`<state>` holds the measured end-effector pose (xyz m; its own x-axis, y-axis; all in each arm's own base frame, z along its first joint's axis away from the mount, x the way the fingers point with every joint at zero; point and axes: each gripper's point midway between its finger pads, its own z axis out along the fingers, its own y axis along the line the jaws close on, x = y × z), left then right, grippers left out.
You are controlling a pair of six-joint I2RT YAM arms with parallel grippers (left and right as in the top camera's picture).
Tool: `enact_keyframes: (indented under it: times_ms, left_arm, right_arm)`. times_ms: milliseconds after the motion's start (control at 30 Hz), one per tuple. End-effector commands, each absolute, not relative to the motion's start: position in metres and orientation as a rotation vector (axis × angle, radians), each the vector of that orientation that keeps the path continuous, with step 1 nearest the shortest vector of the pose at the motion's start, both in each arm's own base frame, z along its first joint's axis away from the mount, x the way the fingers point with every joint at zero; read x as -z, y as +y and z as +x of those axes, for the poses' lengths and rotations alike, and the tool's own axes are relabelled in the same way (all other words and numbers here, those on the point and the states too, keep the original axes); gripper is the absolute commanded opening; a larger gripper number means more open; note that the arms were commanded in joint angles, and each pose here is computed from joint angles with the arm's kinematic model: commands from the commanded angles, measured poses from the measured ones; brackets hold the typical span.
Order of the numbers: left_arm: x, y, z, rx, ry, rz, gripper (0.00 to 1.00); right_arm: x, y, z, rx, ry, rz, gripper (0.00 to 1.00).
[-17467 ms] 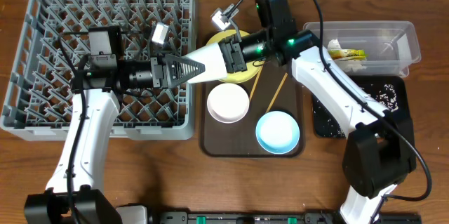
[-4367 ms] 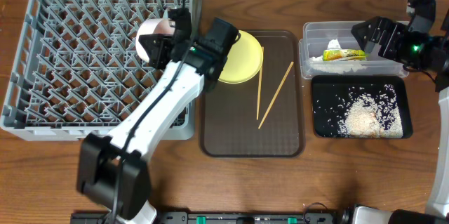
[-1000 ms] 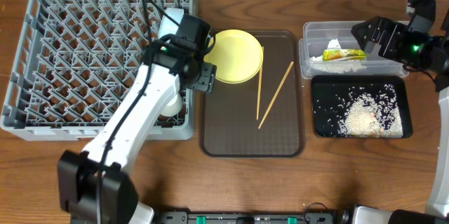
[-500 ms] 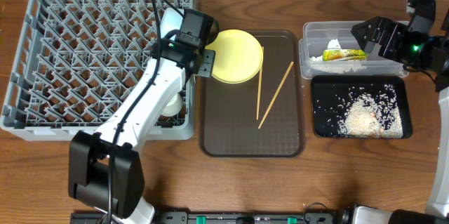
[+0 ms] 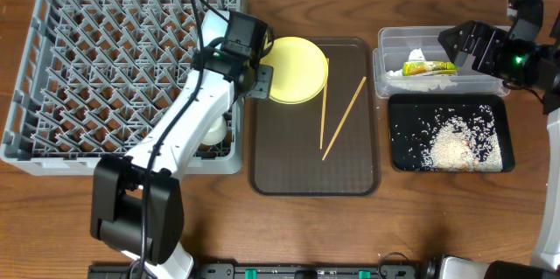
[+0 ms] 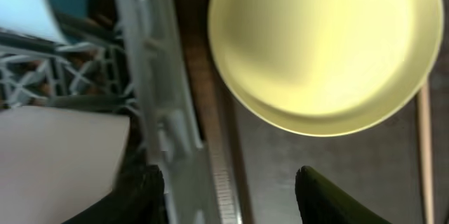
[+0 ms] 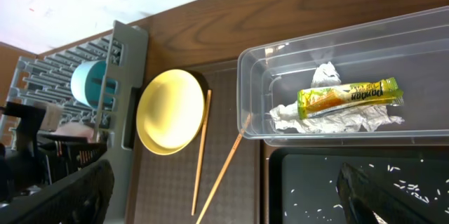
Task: Sort waste into correct bins and load items into the dishwasher
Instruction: 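Move the left gripper over the yellow plate on the tray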
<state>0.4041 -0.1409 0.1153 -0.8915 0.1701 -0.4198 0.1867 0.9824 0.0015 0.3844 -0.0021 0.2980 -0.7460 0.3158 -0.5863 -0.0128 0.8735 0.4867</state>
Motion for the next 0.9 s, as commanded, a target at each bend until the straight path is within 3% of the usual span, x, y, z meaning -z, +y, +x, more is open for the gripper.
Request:
enact_keyframes:
  times_ms: [0, 400, 533, 633, 867]
  left_arm:
    - [-0.112, -0.167, 0.398, 0.134, 2.714, 0.281, 0.62]
    - [-0.182, -0.251, 0.406, 0.441, 2.52, 0.449, 0.63]
    - [-0.161, -0.251, 0.408, 0.426, 2.588, 0.351, 0.61]
    - [-0.122, -0.226, 0.409, 0.27, 2.72, -0.007, 0.57]
    - [-0.068, -0.223, 0.405, 0.161, 2.808, -0.325, 0.57]
  right_arm:
    - [-0.301, -0.002, 0.385, -0.614, 2.34, 0.223, 0.99]
    - [-0.301, -0.002, 0.385, -0.614, 2.34, 0.223, 0.99]
    - [-0.301, -0.002, 0.385, -0.614, 2.34, 0.223, 0.99]
    - [-0.301, -0.002, 0.385, -0.614, 2.34, 0.223, 0.99]
    - [-0.301, -0.002, 0.385, -0.614, 2.34, 0.223, 0.99]
